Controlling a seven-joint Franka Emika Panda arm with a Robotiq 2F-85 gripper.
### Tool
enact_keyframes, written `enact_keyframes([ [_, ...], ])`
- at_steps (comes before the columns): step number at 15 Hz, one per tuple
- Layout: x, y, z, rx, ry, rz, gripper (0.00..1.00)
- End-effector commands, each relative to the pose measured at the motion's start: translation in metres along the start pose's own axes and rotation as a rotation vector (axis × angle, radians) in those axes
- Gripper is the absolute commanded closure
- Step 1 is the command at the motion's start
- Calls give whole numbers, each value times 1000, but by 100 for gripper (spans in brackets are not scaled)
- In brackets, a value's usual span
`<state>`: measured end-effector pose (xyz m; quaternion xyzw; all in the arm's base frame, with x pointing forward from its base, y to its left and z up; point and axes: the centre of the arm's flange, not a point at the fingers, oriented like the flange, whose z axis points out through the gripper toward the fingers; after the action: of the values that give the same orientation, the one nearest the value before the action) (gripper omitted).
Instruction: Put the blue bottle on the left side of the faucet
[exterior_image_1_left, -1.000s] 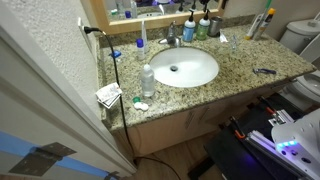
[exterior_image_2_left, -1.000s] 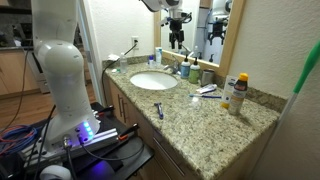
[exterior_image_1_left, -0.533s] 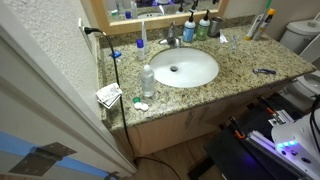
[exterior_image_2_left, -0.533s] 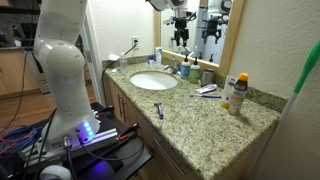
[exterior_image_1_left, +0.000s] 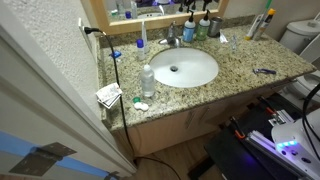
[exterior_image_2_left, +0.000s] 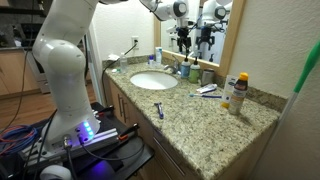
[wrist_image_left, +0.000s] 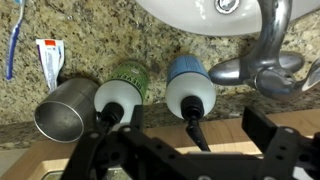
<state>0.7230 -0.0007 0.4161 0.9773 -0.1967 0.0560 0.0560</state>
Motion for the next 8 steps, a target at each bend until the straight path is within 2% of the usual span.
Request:
enact_keyframes([
  [1, 34, -14, 16, -23, 18, 35, 0],
  [2, 35, -15, 20, -29, 11, 48, 0],
  [3, 15, -6, 16, -13, 11, 25, 0],
  [8, 19, -9, 39, -43, 11, 38, 0],
])
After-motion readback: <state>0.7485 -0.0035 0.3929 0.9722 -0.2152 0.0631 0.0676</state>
